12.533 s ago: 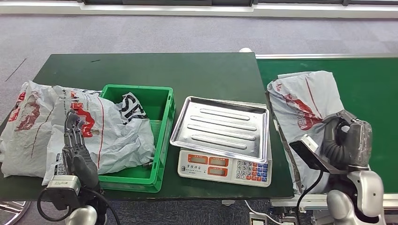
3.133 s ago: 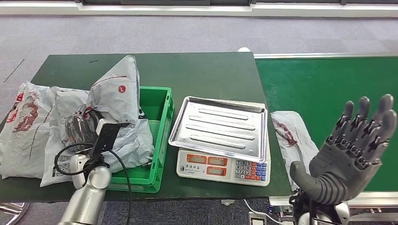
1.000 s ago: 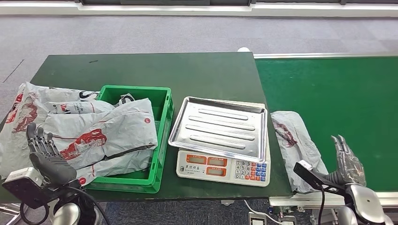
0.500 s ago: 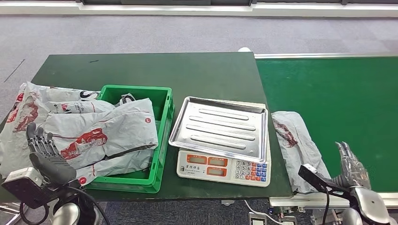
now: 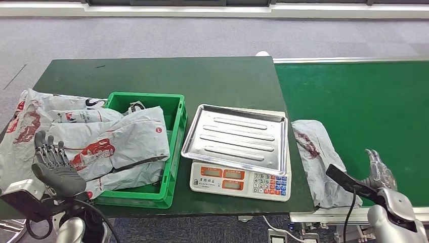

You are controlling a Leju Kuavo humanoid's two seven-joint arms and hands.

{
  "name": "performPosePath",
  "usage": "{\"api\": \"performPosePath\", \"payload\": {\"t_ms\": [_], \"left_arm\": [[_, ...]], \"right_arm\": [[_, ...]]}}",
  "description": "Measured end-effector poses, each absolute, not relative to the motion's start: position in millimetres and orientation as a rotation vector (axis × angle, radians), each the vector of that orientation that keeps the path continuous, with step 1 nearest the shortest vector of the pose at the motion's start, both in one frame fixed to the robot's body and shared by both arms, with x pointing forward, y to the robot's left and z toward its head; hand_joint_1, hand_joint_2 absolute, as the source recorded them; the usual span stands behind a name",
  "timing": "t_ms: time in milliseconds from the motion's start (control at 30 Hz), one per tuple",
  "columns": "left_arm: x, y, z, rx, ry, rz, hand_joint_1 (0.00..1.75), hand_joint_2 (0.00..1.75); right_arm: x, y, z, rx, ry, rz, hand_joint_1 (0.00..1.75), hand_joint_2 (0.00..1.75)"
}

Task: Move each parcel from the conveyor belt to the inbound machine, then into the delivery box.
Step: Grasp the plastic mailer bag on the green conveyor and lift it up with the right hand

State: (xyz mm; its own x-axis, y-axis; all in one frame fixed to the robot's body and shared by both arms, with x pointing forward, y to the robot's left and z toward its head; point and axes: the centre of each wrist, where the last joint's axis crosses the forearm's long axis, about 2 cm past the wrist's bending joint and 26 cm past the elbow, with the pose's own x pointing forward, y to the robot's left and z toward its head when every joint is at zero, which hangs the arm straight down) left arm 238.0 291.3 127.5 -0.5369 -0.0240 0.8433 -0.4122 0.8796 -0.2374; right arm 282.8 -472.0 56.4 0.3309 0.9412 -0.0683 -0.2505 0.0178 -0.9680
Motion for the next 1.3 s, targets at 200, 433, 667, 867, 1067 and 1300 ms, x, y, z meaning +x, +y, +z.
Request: {"api": "performPosePath", "payload": {"t_ms": [200, 433, 667, 867, 1067, 1300], "left_arm": [[246.3, 289.1, 129.3, 0.3, -2.093, 0.514, 0.0, 0.0], [249.7, 285.0, 125.5, 0.292, -2.077, 0.499, 0.0, 0.0], [245.0, 285.2, 121.4, 0.3, -2.058, 0.485, 0.0, 0.0], [246.9, 282.4, 122.0, 0.283, -2.052, 0.473, 0.0, 0.0], [251.1, 280.8, 124.3, 0.27, -2.05, 0.465, 0.0, 0.0], [252.0, 282.0, 125.1, 0.269, -2.041, 0.462, 0.0, 0.0]], "right_arm": [[301.0, -454.1, 41.3, -0.957, -0.753, 1.045, 0.0, 1.75], [294.3, -440.1, 21.1, -0.779, -0.677, 1.054, 0.0, 1.75], [290.5, -424.3, 12.0, -0.745, -0.697, 1.05, 0.0, 1.75], [284.1, -417.7, 4.9, -0.671, -0.653, 1.067, 1.22, 1.75], [280.6, -414.7, 1.5, -0.628, -0.638, 1.091, 1.75, 1.75], [282.8, -413.4, 4.6, -0.645, -0.676, 1.087, 1.75, 1.75]]}}
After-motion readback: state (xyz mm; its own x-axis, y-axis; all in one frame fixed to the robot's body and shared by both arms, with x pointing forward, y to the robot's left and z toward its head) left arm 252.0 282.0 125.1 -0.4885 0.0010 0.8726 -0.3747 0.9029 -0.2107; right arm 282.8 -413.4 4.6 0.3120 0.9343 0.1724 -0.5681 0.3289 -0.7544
